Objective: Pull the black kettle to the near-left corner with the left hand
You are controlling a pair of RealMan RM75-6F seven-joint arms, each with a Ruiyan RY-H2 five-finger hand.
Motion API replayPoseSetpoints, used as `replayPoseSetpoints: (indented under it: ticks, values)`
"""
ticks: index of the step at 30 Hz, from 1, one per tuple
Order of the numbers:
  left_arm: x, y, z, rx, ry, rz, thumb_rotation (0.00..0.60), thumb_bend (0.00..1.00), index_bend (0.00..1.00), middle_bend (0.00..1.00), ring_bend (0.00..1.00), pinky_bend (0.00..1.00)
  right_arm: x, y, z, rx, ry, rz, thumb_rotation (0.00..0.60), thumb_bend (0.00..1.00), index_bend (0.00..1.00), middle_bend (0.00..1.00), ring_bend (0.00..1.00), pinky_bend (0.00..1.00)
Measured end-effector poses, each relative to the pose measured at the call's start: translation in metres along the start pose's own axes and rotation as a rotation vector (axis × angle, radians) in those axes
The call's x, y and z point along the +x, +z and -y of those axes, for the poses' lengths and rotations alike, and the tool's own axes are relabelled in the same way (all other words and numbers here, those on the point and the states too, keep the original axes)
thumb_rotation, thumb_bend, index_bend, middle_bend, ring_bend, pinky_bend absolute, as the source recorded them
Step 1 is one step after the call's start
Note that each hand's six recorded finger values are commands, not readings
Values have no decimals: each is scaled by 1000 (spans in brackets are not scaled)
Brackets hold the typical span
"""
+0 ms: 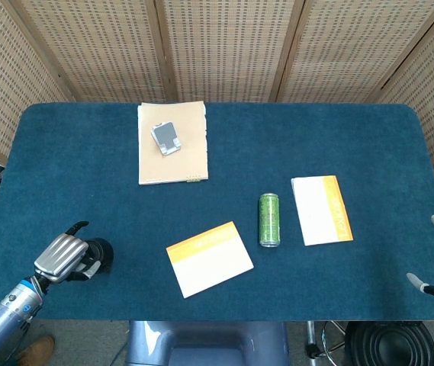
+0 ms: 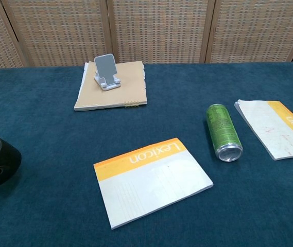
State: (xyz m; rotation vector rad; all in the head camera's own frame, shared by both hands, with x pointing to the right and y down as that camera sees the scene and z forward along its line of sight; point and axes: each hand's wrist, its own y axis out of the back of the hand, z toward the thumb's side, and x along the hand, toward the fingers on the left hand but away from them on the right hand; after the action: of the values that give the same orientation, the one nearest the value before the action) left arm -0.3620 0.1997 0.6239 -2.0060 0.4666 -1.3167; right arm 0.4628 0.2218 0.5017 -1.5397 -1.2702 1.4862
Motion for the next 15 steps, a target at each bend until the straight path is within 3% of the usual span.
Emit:
replayPoseSetpoints:
  ticks: [5,10,15]
  values:
    - [1,-4,-3,34,13,-8,514,895,1000,1000,879,295,0,0,0,0,1,-1,600,0,0,0,0,0]
    - [4,-8,-8,87,42,-15,514,892,1000,1000,879,631,0,1,0,-1,1,-2,600,0,0,0,0,0]
    - [7,-13,-11,167,63,-36,511,891,1000,1000,879,722,0,0,0,0,0,-1,600,0,0,0,0,0]
